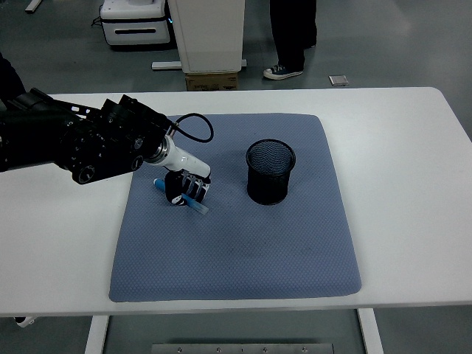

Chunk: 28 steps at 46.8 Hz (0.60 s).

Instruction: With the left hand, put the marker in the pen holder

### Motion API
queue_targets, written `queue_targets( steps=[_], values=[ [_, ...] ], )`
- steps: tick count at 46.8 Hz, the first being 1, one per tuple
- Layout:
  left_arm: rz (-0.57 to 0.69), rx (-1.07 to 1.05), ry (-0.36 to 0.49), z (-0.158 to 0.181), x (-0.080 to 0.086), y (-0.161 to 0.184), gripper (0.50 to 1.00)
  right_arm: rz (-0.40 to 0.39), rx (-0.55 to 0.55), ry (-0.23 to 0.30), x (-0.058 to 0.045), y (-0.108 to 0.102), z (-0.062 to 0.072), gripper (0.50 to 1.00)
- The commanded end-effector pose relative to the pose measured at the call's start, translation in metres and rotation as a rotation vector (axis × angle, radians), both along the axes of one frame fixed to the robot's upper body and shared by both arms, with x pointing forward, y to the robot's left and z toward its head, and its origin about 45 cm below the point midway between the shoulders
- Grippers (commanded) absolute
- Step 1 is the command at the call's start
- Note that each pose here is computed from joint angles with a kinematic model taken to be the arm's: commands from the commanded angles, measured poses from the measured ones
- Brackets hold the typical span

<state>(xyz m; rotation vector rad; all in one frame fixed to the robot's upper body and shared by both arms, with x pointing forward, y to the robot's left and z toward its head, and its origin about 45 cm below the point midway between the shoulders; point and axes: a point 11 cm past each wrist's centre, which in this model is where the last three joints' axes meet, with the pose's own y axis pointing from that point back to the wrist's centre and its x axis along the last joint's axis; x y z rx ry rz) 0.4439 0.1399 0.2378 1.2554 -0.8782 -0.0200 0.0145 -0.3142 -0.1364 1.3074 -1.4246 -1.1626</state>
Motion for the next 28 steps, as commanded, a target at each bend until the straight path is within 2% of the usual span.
queue_targets(
  steps=[1, 5, 9, 28],
  values=[
    [0.0, 0.0, 0.0, 0.0, 0.0, 0.0, 0.561, 0.0, 0.0, 0.0, 0.0, 0.0, 0.0, 1.0],
    [0.0, -0.001, -0.001, 0.0009, 0.0004, 0.0004, 0.549, 0.0, 0.0, 0.0, 0.0, 0.0, 0.0, 1.0],
    [0.002, 0.0, -0.003, 0.0011, 0.0009, 0.0007, 0.5, 0.0, 0.0, 0.0, 0.0, 0.0, 0.0, 1.0],
    [0.006, -0.005, -0.012, 0.0063, 0.0033, 0.0017, 0.5, 0.0, 0.0, 0.0, 0.0, 0.0, 0.0, 1.0]
  ],
)
